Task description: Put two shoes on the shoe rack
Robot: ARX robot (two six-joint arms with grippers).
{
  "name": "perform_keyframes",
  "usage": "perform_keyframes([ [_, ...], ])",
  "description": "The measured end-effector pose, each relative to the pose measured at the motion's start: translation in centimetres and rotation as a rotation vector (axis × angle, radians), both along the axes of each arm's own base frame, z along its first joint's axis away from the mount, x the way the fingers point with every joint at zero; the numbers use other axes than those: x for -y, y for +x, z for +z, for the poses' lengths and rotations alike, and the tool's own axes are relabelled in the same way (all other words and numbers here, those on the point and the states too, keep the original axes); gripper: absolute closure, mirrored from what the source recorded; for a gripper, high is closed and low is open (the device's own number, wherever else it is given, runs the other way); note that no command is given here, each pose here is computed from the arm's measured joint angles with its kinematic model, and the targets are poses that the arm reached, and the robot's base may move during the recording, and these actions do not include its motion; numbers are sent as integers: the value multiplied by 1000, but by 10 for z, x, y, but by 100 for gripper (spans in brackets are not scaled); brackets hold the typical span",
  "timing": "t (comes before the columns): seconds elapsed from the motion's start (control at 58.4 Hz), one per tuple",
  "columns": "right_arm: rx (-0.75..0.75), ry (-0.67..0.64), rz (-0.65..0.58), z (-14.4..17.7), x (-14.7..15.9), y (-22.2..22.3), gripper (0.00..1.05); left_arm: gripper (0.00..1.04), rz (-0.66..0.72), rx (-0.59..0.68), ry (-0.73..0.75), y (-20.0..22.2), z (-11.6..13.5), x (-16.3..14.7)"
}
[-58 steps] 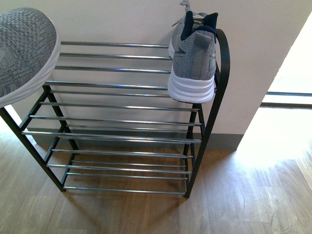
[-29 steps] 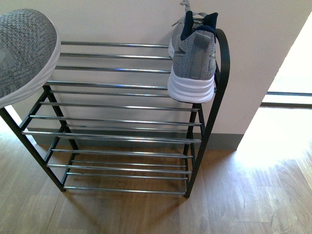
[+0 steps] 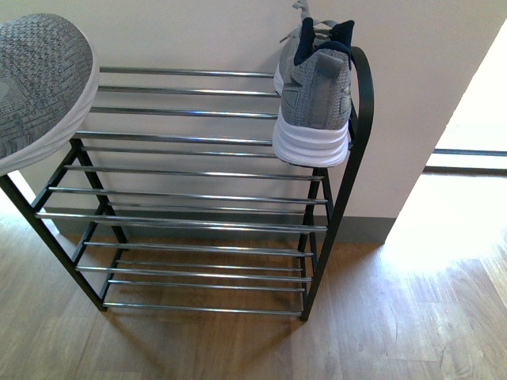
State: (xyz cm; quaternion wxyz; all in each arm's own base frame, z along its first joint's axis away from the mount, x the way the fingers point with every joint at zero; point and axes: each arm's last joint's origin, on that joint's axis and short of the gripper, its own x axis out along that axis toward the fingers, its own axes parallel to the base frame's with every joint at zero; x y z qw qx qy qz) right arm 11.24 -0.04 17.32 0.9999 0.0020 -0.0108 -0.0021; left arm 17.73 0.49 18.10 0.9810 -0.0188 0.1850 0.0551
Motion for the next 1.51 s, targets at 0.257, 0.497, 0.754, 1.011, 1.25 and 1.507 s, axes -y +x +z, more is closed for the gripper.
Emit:
perform_keyframes([
  [0.257, -1, 0, 0, 0, 0, -4, 103, 103, 0, 0, 0, 0, 0, 0],
  [0.497, -8, 0, 0, -3, 0, -15, 103, 103, 0, 0, 0, 0, 0, 0],
  [0.754, -5, -1, 0, -3, 0, -15, 97, 103, 0, 0, 0, 0, 0, 0],
  [1.011, -4, -1, 0, -3, 0, -16, 51, 103, 0, 0, 0, 0, 0, 0],
  [1.25, -5, -1, 3, -3, 0, -16, 10, 103, 11, 0, 3, 0, 0, 0],
  [1.507, -6, -1, -1, -3, 0, -16, 9, 103, -8, 0, -2, 0, 0, 1],
])
